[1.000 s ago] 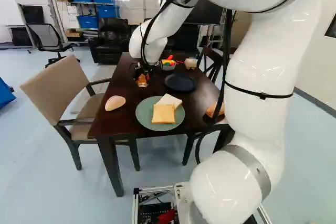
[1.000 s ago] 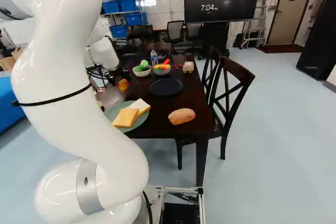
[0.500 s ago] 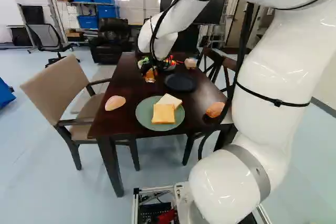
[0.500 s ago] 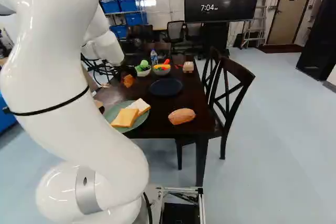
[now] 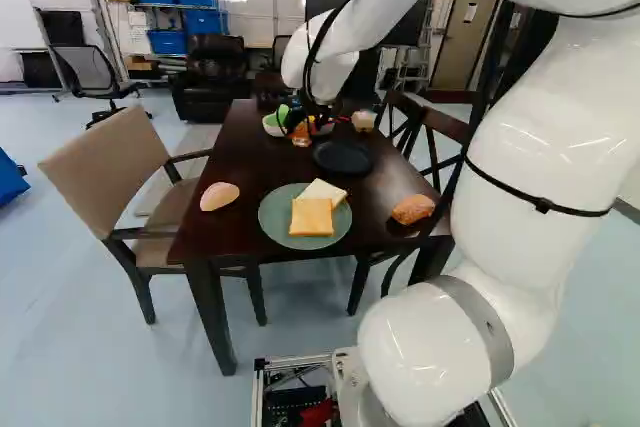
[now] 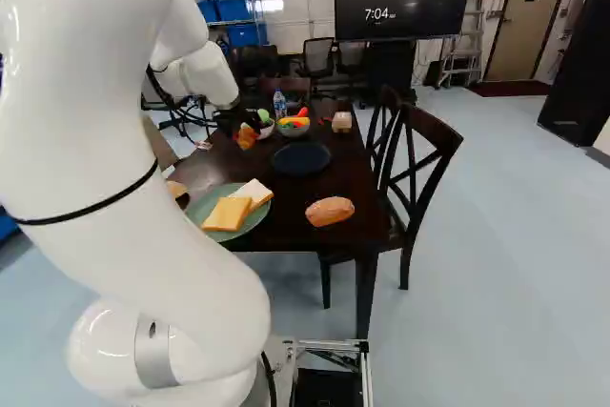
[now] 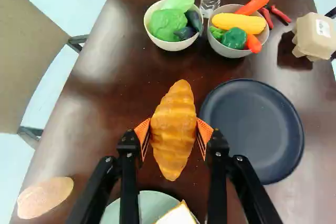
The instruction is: Move the croissant to the empty plate
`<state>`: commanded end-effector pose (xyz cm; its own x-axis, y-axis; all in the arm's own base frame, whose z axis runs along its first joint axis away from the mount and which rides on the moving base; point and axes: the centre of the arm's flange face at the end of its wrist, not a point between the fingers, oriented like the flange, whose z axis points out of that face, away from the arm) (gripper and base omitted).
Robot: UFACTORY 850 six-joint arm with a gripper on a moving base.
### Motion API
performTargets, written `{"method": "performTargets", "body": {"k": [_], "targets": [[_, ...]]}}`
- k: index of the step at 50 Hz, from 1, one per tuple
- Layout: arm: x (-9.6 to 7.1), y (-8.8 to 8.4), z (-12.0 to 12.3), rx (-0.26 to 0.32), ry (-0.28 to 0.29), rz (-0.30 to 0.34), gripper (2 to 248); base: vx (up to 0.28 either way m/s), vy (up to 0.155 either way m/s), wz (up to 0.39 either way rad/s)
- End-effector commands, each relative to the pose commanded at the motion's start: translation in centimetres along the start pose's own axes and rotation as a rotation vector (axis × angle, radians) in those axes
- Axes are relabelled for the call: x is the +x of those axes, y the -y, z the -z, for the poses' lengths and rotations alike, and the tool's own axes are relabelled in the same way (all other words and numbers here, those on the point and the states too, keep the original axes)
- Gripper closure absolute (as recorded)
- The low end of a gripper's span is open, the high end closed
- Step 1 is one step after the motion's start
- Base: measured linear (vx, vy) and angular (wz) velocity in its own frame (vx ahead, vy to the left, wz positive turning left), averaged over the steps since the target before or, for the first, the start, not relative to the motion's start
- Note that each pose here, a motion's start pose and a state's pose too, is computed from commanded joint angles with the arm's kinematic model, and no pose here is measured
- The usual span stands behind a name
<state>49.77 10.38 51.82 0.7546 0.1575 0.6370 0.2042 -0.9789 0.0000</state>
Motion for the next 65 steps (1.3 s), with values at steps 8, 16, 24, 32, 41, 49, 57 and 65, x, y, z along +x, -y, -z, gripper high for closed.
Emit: {"method": "performTargets", "body": {"k": [8, 16, 24, 32, 41, 49, 57, 65], "targets": [[0.4, -1.4, 0.8, -0.018, 0.002, -0.022, 114, 0.0, 0.0, 0.0], [0.8, -2.8, 1.5, -0.036, 0.008, -0.043, 114, 0.0, 0.0, 0.0], [1.2, -4.2, 2.3, -0.053, 0.018, -0.065, 114, 0.0, 0.0, 0.0], [1.4, -5.6, 2.7, -0.069, 0.042, -0.088, 114, 0.0, 0.0, 0.0], [1.3, -7.2, 2.5, -0.086, 0.088, -0.114, 114, 0.0, 0.0, 0.0], [1.3, -8.7, 2.2, -0.1, 0.13, -0.139, 114, 0.0, 0.0, 0.0], [1.4, -10.2, 1.9, -0.114, 0.166, -0.164, 114, 0.0, 0.0, 0.0], [1.7, -11.8, 1.6, -0.128, 0.179, -0.187, 114, 0.0, 0.0, 0.0]]}}
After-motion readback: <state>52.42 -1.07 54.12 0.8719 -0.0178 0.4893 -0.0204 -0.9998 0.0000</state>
